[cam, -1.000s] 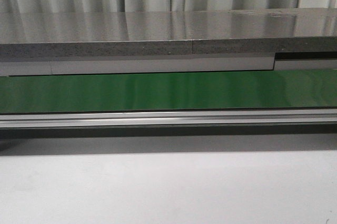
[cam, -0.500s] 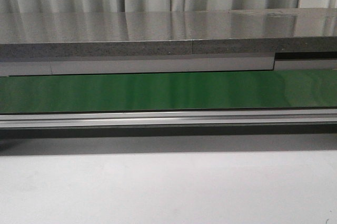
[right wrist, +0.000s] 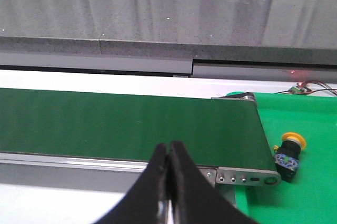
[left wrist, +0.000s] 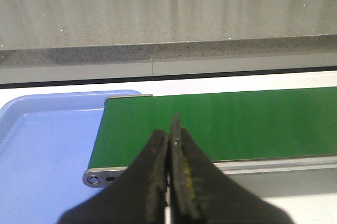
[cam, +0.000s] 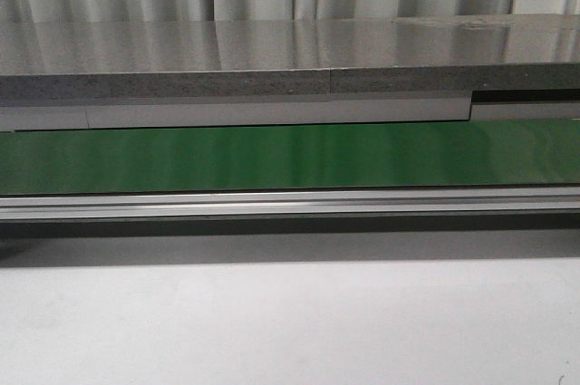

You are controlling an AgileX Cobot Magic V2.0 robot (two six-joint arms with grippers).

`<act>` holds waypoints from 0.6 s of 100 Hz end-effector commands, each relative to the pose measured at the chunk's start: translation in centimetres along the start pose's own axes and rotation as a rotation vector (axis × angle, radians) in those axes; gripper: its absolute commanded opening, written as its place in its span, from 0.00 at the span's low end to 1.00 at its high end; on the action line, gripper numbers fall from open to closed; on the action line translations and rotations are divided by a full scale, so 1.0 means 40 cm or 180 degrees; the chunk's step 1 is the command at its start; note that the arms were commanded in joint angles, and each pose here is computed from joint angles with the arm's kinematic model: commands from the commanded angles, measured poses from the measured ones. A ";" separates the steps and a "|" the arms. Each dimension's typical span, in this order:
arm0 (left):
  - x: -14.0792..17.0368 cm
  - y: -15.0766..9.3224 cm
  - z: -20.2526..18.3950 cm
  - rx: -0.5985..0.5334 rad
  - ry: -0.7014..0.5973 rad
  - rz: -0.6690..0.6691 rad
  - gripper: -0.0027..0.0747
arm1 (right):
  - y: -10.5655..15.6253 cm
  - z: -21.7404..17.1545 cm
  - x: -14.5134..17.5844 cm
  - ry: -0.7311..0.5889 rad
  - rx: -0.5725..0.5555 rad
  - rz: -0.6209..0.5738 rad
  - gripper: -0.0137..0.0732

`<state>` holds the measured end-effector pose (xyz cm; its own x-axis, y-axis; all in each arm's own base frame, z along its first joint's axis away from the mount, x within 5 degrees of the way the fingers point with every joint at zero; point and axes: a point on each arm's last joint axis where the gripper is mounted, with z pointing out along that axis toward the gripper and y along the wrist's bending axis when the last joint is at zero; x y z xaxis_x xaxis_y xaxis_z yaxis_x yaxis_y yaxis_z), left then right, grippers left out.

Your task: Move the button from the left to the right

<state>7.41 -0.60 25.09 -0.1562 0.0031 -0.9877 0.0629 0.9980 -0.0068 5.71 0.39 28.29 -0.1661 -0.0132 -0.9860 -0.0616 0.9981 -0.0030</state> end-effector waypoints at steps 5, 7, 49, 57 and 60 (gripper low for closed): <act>-0.035 0.003 0.000 -0.0040 -0.0235 -0.0031 0.01 | 0.000 0.001 -0.003 -0.0414 -0.0002 0.0058 0.08; -0.035 0.003 0.000 -0.0040 -0.0235 -0.0031 0.01 | 0.000 0.001 0.005 -0.0425 -0.0001 0.0058 0.08; -0.035 0.003 0.000 -0.0040 -0.0235 -0.0031 0.01 | 0.000 0.008 0.157 -0.0526 0.0001 0.0060 0.08; -0.035 0.003 0.000 -0.0040 -0.0235 -0.0031 0.01 | 0.000 0.012 0.166 -0.0529 0.0003 0.0062 0.08; -0.035 0.003 0.000 -0.0040 -0.0235 -0.0031 0.01 | 0.000 0.013 0.168 -0.0546 0.0004 0.0063 0.08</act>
<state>7.41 -0.60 25.09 -0.1562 0.0031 -0.9877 0.0629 0.9980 -0.0068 5.29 0.33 19.98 -0.1450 -0.0001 -0.9894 -0.0562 0.9984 0.0081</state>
